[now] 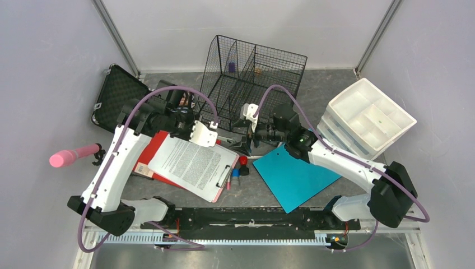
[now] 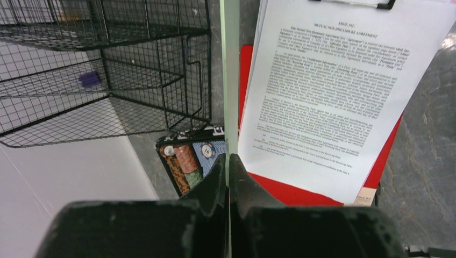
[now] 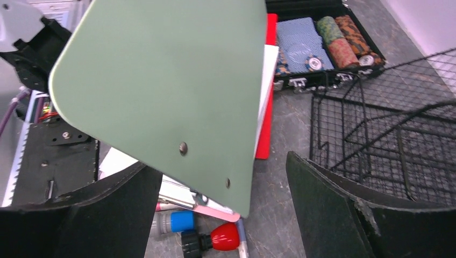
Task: Organize the desk
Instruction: Pick up the folder from the center of the board.
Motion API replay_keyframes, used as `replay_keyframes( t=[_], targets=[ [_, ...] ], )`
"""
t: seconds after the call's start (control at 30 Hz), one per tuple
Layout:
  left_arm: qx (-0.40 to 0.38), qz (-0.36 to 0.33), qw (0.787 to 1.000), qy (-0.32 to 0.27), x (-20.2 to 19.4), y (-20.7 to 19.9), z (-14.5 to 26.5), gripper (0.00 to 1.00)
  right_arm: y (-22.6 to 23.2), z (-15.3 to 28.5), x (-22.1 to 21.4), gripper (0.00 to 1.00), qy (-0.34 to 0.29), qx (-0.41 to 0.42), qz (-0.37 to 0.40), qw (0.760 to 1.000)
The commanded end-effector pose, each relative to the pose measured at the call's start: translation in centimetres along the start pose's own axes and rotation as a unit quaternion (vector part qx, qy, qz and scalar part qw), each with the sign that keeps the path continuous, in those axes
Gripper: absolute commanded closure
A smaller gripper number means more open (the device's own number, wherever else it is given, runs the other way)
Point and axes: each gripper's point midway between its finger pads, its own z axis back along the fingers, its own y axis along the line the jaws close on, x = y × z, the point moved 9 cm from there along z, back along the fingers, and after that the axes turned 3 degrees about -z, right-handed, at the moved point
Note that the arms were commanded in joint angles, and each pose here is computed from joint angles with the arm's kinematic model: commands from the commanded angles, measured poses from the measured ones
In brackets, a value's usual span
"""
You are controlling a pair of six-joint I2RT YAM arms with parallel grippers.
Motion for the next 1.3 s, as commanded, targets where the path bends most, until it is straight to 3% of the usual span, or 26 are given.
replay_keyframes(
  t=[0.0,0.1,0.17,0.23,0.33,0.4,0.47,0.53,0.57,0.6,0.7,0.97,1.1,1.27],
  targets=[
    [0.041,0.012,0.997,-0.065,1.7,0.5,1.2,0.98,1.2,-0.2,2.4,0.11,-0.031,0.044,0.036,0.998],
    [0.051,0.026,0.994,-0.091,2.1,0.8,0.9,0.98,1.6,-0.5,2.0,0.16,-0.029,0.052,0.035,0.998],
    [0.053,0.032,0.992,-0.106,2.4,0.9,0.6,0.98,1.6,-0.6,1.8,0.25,-0.028,0.051,0.034,0.998],
    [0.058,0.037,0.991,-0.112,2.4,1.1,0.3,0.98,1.6,-0.6,1.6,0.42,-0.027,0.049,0.036,0.998],
    [0.071,0.046,0.991,-0.106,2.1,1.7,-0.4,0.97,1.5,-0.2,1.6,0.79,-0.024,0.042,0.048,0.998],
    [0.084,0.057,0.990,-0.098,1.8,2.2,-0.9,0.91,1.4,0.2,1.7,1.00,-0.021,0.027,0.058,0.998],
    [0.107,0.076,0.987,-0.094,1.6,2.9,-1.2,0.77,1.1,0.8,1.8,1.00,-0.015,0.008,0.065,0.998],
    [0.133,0.105,0.981,-0.095,1.5,3.9,-1.3,0.53,0.7,1.4,2.0,1.00,-0.014,-0.006,0.070,0.997],
    [0.145,0.121,0.977,-0.098,1.6,4.5,-1.3,0.33,0.3,1.9,2.2,1.00,-0.014,-0.015,0.069,0.997],
    [0.161,0.141,0.972,-0.100,1.6,5.1,-1.2,0.22,-0.1,2.3,2.3,1.00,-0.011,-0.023,0.066,0.997],
    [0.195,0.187,0.957,-0.107,1.7,6.6,-0.8,0.01,-1.2,3.8,2.6,1.00,0.000,-0.034,0.050,0.998],
    [0.299,0.308,0.894,-0.127,2.0,8.7,1.2,0.00,-2.4,8.4,2.1,1.00,-0.001,-0.068,-0.001,0.998],
    [0.370,0.385,0.830,-0.159,2.4,9.4,3.9,0.00,-3.9,9.8,4.1,1.00,-0.038,-0.111,-0.049,0.992],
    [0.417,0.479,0.742,-0.216,3.0,9.6,6.9,0.00,-6.6,11.0,8.2,1.00,-0.135,-0.128,-0.139,0.973]
  ],
)
